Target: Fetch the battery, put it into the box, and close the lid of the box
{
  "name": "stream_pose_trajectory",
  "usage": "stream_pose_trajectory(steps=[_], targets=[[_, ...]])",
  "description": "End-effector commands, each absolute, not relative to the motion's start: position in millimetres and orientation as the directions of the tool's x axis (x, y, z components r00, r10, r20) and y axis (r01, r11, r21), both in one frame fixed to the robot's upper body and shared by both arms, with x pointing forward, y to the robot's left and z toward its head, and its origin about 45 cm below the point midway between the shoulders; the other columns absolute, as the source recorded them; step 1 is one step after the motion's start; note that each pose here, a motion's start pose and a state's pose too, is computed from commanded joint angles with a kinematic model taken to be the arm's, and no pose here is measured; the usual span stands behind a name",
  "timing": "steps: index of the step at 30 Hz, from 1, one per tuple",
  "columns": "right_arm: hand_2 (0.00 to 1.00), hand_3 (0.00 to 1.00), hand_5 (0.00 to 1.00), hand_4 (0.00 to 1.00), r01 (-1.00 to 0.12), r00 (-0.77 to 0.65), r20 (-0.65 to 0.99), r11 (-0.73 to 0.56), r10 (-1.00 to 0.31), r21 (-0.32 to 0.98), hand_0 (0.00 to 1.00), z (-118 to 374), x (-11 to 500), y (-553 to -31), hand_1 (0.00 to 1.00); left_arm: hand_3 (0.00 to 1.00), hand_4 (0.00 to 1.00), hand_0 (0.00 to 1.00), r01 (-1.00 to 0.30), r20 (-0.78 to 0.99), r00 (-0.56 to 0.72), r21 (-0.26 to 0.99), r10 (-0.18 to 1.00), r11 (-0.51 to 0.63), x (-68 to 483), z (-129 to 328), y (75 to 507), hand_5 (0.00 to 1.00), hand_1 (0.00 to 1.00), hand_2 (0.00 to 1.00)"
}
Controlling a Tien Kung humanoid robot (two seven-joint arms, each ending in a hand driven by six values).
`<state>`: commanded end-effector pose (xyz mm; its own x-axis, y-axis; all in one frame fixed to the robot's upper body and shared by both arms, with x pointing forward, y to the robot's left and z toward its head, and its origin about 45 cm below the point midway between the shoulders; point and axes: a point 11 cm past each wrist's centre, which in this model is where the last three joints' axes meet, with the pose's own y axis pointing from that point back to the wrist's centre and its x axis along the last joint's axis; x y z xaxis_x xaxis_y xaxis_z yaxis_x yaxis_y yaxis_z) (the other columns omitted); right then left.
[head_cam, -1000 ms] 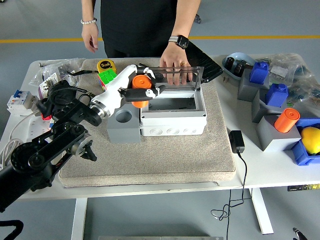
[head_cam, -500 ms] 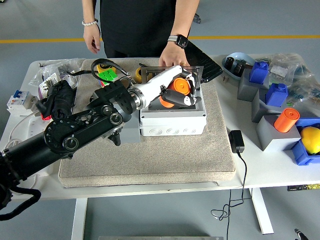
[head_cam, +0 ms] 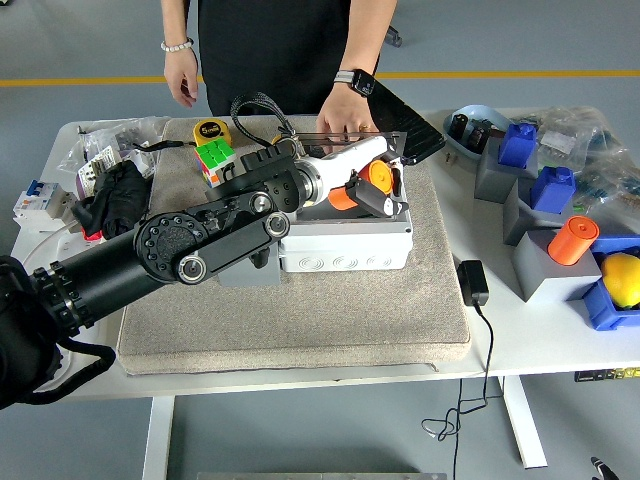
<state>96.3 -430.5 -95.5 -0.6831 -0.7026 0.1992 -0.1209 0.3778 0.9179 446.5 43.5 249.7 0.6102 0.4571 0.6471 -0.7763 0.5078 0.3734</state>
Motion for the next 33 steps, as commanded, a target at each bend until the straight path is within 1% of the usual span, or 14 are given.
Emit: stream_pose_trajectory(steps=[4,5,10,11,16,17,28,29,33], targets=[[0.645,0.536,0.440,0.876,-0.124,-0.681,0.200,0.380,-0.704,0.917,0.659,-95,98,-431,0.639,0.314,0.768,0.269,-0.790,0.658,0.595,0.376,0.461,0.484,452,248,50,0.002,0.242,0.210],[0.644,0.537,0.441,0.877,-0.125,-0.681,0.199,0.380,-0.705,0.916,0.660,-95,98,-431,0.639,0.402,0.872,0.306,-0.792,0.658,0.593,0.373,0.465,0.483,453,247,50,0.002,0.333,0.323],[0.644,0.537,0.441,0.877,-0.127,-0.682,0.198,0.381,-0.704,0.916,0.660,-95,98,-431,0.639,0.402,0.872,0.306,-0.793,0.648,0.594,0.373,0.477,0.482,453,243,53,0.002,0.333,0.323],[0.645,0.536,0.441,0.876,-0.128,-0.682,0.198,0.381,-0.704,0.916,0.660,-95,99,-431,0.639,0.538,0.909,0.357,-0.794,0.646,0.593,0.371,0.480,0.482,453,243,53,0.002,0.408,0.418],[0.645,0.536,0.441,0.876,-0.128,-0.678,0.200,0.382,-0.707,0.915,0.660,-95,99,-431,0.639,0.538,0.909,0.357,-0.801,0.641,0.584,0.357,0.498,0.480,455,239,56,0.002,0.408,0.418],[0.645,0.536,0.442,0.876,-0.128,-0.677,0.200,0.382,-0.708,0.915,0.660,-95,99,-431,0.639,0.537,0.912,0.367,-0.802,0.641,0.583,0.357,0.499,0.479,455,238,57,0.002,0.423,0.440],[0.645,0.535,0.441,0.875,-0.130,-0.678,0.199,0.382,-0.708,0.915,0.660,-94,100,-431,0.638,0.537,0.920,0.367,-0.806,0.633,0.576,0.334,0.517,0.489,455,237,57,0.002,0.424,0.442],[0.644,0.536,0.441,0.875,-0.130,-0.678,0.199,0.382,-0.707,0.915,0.660,-94,100,-431,0.639,0.557,0.933,0.405,-0.806,0.629,0.575,0.327,0.523,0.494,454,238,56,0.002,0.504,0.520],[0.644,0.536,0.441,0.875,-0.130,-0.680,0.198,0.382,-0.706,0.915,0.660,-95,100,-430,0.639,0.557,0.933,0.405,-0.803,0.608,0.577,0.302,0.546,0.513,452,244,52,0.002,0.504,0.520]])
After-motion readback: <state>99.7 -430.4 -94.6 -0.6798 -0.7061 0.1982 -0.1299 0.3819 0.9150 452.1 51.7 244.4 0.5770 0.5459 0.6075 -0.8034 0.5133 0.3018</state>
